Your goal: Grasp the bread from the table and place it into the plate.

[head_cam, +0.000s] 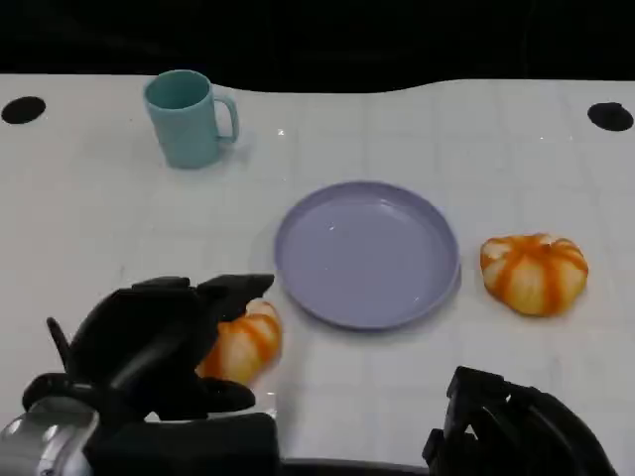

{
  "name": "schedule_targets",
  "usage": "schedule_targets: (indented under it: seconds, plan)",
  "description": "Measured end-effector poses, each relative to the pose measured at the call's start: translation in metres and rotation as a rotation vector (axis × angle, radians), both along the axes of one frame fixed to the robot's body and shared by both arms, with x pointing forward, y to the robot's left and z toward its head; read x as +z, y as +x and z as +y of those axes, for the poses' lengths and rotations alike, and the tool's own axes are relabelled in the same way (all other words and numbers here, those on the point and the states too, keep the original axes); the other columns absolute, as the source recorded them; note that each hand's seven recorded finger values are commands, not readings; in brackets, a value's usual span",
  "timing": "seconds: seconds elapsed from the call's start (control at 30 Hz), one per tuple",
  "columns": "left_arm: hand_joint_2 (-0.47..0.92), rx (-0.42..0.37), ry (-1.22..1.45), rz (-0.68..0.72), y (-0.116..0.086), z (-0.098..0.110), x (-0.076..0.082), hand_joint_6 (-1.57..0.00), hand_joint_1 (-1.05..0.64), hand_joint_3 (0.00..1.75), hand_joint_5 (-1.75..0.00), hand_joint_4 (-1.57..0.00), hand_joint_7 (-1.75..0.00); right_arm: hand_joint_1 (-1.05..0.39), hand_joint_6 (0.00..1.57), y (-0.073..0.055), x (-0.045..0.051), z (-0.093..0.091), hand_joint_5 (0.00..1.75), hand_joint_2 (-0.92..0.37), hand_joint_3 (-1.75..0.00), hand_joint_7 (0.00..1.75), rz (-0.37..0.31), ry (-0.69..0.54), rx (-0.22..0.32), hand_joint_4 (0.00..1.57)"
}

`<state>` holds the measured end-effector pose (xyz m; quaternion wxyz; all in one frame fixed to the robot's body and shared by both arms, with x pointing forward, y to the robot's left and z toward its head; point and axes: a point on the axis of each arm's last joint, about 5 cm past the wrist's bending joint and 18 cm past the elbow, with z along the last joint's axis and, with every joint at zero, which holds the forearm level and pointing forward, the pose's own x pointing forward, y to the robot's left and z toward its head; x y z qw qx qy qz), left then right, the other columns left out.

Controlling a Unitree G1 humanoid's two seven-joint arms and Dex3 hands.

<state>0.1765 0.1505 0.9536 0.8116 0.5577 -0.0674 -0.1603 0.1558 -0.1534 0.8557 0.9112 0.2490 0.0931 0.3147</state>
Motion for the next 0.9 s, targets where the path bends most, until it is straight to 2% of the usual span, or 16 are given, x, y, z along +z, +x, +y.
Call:
schedule_targets:
  seconds: [0.2, 0.43, 0.9]
  plan:
    - [0.88, 0.025, 0.153, -0.062, 0.001, -0.011, 0.003, -0.26, -0.73, 0.0, -0.17, -0.3, 0.0, -0.7, 0.75, 0.0, 0.0001, 0.0, 1.63, -0.92, -0.26, 1.39, 0.0, -0.001, -0.001, 0.84]
    - [0.85, 0.042, 0.306, -0.017, 0.009, -0.024, -0.001, -0.23, -0.7, 0.0, -0.13, -0.29, 0.0, -0.7, 0.76, 0.001, 0.0002, 0.0, 1.62, -0.92, -0.26, 1.38, -0.005, -0.001, -0.003, 0.84]
    - [0.85, 0.044, 0.36, 0.074, 0.031, -0.034, -0.018, -0.2, -0.67, 0.0, -0.11, -0.35, -0.01, -0.7, 0.77, 0.001, 0.0002, 0.0, 1.61, -0.92, -0.26, 1.38, -0.005, -0.002, -0.002, 0.85]
